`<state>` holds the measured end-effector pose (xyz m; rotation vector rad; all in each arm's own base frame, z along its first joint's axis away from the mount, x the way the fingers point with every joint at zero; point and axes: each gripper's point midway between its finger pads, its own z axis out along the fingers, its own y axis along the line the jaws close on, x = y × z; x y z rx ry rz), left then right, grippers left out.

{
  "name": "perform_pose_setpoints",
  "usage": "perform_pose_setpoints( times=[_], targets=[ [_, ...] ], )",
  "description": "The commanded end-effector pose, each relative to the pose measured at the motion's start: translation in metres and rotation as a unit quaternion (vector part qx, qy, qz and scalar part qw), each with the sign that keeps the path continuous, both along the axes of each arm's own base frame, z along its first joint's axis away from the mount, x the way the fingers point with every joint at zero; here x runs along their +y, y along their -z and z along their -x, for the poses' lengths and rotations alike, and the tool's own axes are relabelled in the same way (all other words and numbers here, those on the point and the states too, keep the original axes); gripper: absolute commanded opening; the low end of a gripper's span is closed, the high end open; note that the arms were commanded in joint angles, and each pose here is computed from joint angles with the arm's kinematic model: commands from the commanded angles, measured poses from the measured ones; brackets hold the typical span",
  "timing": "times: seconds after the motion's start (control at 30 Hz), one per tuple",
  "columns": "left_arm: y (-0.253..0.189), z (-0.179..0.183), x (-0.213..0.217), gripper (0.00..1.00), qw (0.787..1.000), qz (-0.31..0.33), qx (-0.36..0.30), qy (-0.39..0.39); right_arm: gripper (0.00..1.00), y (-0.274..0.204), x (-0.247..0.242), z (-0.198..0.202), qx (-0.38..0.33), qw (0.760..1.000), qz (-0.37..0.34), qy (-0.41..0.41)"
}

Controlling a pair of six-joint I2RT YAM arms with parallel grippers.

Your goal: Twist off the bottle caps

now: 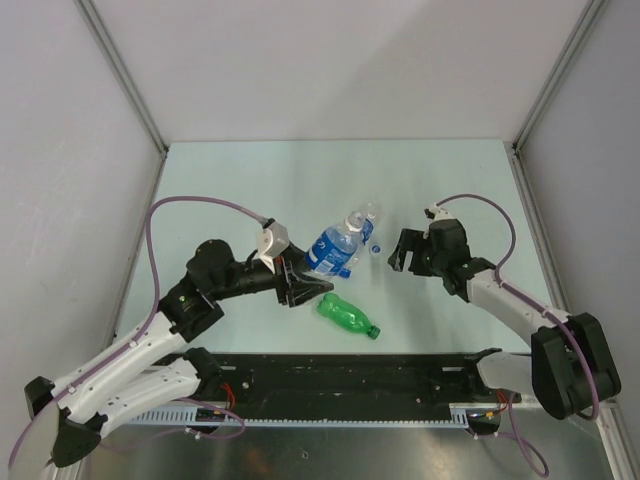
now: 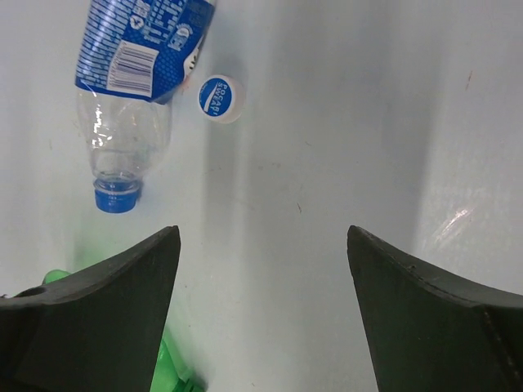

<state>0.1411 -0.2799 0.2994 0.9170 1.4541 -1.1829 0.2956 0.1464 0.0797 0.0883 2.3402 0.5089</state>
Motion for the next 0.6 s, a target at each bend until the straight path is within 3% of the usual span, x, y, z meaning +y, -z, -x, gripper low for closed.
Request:
perform_pose_setpoints(
  times=[0.0,0.13,0.37,0.57],
  targets=[
    [-0.003,-0.005,0.001,0.00,1.000,0.005,-0.013,-0.010,0.89,-0.023,-0.002,-0.005,-0.039,0.999,-0.007,0.000],
    [-0.003,-0.007,0.002,0.00,1.000,0.006,-0.008,-0.016,0.97,-0.045,0.001,-0.007,-0.071,0.997,-0.017,-0.015],
    [0.000,-0.015,0.003,0.00,0.999,0.005,0.001,-0.042,0.99,-0.108,0.025,-0.002,-0.137,0.984,-0.076,-0.079],
    [0.002,-0.021,0.005,0.00,0.998,0.004,0.009,-0.059,0.99,-0.190,0.057,0.024,-0.217,0.944,-0.177,-0.176]
  ],
)
